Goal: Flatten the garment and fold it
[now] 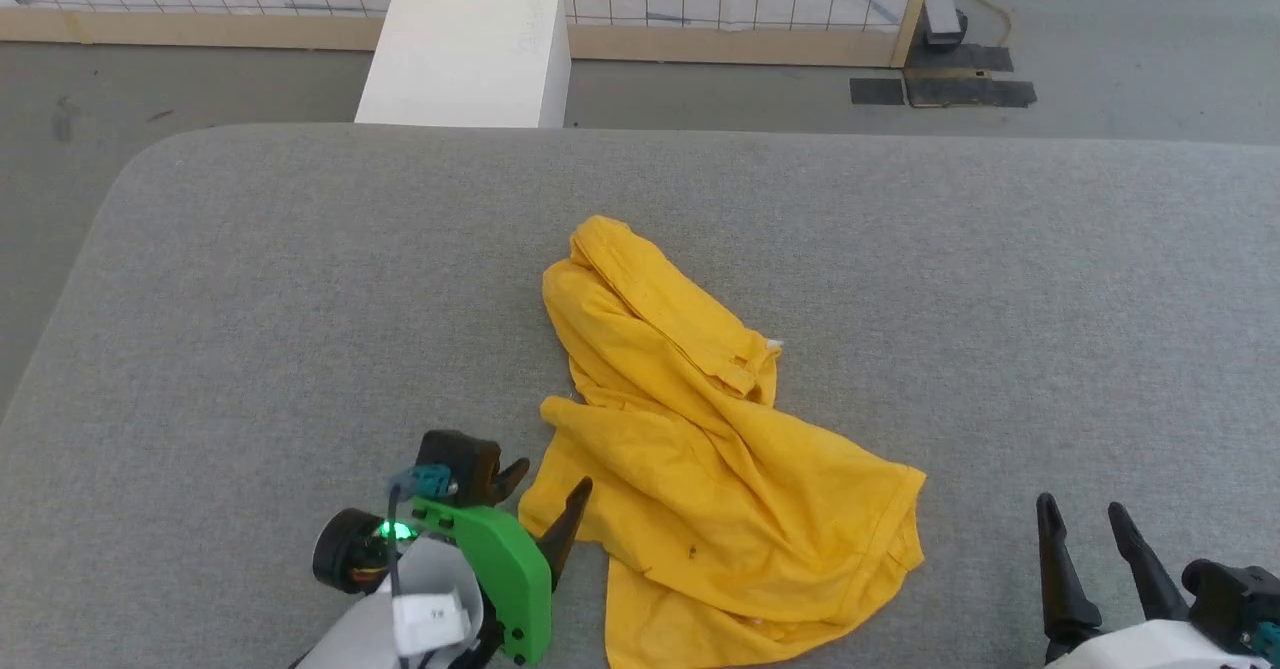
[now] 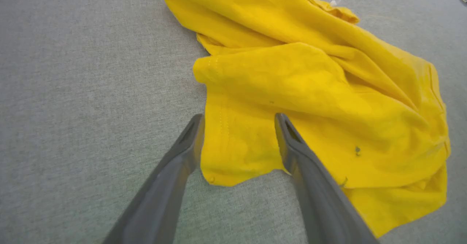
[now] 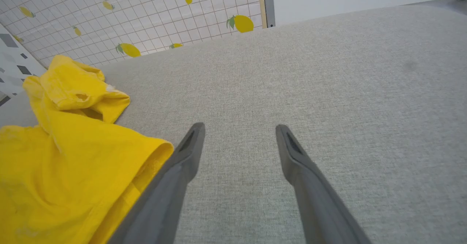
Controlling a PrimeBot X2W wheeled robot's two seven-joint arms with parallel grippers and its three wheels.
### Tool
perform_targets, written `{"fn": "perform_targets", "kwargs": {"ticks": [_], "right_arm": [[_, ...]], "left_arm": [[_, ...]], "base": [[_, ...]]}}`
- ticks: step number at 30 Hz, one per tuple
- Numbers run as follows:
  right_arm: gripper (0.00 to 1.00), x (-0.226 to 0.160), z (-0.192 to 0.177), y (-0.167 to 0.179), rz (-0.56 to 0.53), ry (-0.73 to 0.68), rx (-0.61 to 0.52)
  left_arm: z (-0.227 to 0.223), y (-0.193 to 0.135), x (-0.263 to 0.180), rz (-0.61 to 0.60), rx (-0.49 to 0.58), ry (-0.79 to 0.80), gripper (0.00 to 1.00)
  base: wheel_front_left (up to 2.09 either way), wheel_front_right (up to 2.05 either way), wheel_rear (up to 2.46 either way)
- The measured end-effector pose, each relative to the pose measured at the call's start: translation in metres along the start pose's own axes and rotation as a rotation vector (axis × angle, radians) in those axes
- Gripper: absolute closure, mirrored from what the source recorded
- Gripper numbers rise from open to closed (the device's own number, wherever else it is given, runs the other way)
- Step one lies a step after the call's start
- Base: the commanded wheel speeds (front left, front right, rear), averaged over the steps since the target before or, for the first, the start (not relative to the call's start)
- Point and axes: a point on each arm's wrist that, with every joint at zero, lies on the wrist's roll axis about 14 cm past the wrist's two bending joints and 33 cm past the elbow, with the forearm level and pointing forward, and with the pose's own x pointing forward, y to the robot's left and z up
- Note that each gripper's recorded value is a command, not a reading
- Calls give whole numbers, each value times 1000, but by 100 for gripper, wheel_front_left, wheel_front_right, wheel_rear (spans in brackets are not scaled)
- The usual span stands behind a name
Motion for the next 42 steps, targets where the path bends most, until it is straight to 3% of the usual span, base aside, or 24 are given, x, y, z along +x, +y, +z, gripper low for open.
{"fn": "perform_targets", "kwargs": {"ticks": [9,11,23,27,30,35,39,42], "right_arm": [[0,-1,2,-6,-22,-7,5],[0,-4,2,-9,-32,-9,5],[0,-8,9,-16,-51,-32,7],[0,-7,11,-13,-40,-39,5],[0,-6,13,-10,-32,-44,5],[0,-9,15,-12,-38,-47,2],[0,-15,15,-20,-67,-45,5],[0,-22,13,-29,-99,-44,11]], "left_arm": [[-38,5,21,-5,-3,230,0],[-38,5,26,-4,-1,234,100],[-32,15,30,22,-34,166,100],[12,7,33,-6,-55,23,100],[80,-27,37,-113,-49,-155,100],[172,-130,24,-407,8,-350,100],[191,-185,19,-559,79,-360,100],[183,-207,26,-608,99,-322,100]], "base": [[0,0,0],[0,0,0],[0,0,0],[0,0,0],[0,0,0],[0,0,0],[0,0,0],[0,0,0]]}}
